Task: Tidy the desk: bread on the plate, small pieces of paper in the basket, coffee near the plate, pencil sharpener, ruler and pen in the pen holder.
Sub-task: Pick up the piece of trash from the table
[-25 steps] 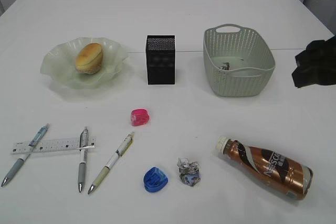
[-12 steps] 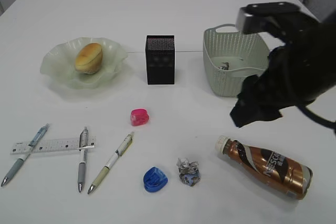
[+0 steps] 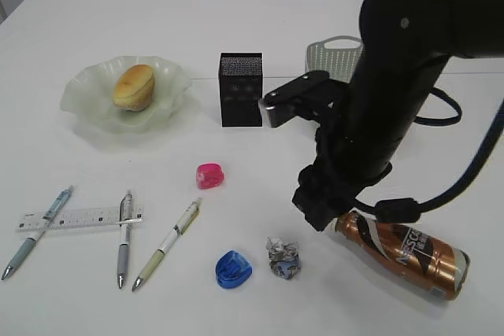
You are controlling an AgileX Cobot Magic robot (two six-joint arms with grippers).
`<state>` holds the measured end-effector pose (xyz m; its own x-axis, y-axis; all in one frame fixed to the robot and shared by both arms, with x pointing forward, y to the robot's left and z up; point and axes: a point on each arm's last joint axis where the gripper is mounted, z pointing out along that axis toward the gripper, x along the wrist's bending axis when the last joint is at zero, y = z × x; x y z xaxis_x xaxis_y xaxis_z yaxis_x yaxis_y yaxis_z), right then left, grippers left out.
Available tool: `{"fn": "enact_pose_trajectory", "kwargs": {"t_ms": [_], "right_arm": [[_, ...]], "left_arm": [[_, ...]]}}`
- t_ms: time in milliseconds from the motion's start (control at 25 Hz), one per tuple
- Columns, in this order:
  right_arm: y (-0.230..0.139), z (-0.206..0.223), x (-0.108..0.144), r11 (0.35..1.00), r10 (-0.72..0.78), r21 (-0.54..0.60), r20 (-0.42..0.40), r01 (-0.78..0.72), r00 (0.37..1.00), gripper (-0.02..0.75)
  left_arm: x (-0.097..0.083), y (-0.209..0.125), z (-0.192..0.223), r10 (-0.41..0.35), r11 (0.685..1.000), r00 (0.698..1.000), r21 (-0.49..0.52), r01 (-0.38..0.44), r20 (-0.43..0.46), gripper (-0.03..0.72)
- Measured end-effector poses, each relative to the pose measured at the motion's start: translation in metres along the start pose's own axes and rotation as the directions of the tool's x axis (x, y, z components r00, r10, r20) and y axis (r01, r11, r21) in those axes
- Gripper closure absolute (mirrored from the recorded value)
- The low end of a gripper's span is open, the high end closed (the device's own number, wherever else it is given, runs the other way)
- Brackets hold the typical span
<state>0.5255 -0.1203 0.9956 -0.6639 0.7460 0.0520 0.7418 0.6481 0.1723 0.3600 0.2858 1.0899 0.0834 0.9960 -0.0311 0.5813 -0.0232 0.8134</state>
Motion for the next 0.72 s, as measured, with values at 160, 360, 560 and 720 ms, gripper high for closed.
{"fn": "enact_pose_trajectory", "kwargs": {"t_ms": [160,360,560,720], "right_arm": [[0.007,0.017,-0.003,0.997,-0.063,0.039,-0.007,0.063,0.998,0.302],[0.016,0.029,-0.004,0.987,-0.157,0.04,-0.028,0.158,0.987,0.302],[0.028,0.037,0.01,0.965,-0.261,0.013,-0.036,0.262,0.965,0.302],[0.035,0.05,0.025,0.934,-0.356,0.029,-0.004,0.356,0.935,0.302]], "left_arm": [[0.0,-0.002,0.0,0.0,1.0,1.0,0.018,0.0,-0.002,0.328],[0.0,-0.002,0.0,0.003,1.0,1.0,0.021,-0.003,-0.005,0.328],[0.001,-0.002,0.0,0.005,1.0,1.0,0.022,-0.004,-0.007,0.328],[0.001,-0.002,0.0,0.005,1.0,1.0,0.023,-0.004,-0.007,0.328]]}}
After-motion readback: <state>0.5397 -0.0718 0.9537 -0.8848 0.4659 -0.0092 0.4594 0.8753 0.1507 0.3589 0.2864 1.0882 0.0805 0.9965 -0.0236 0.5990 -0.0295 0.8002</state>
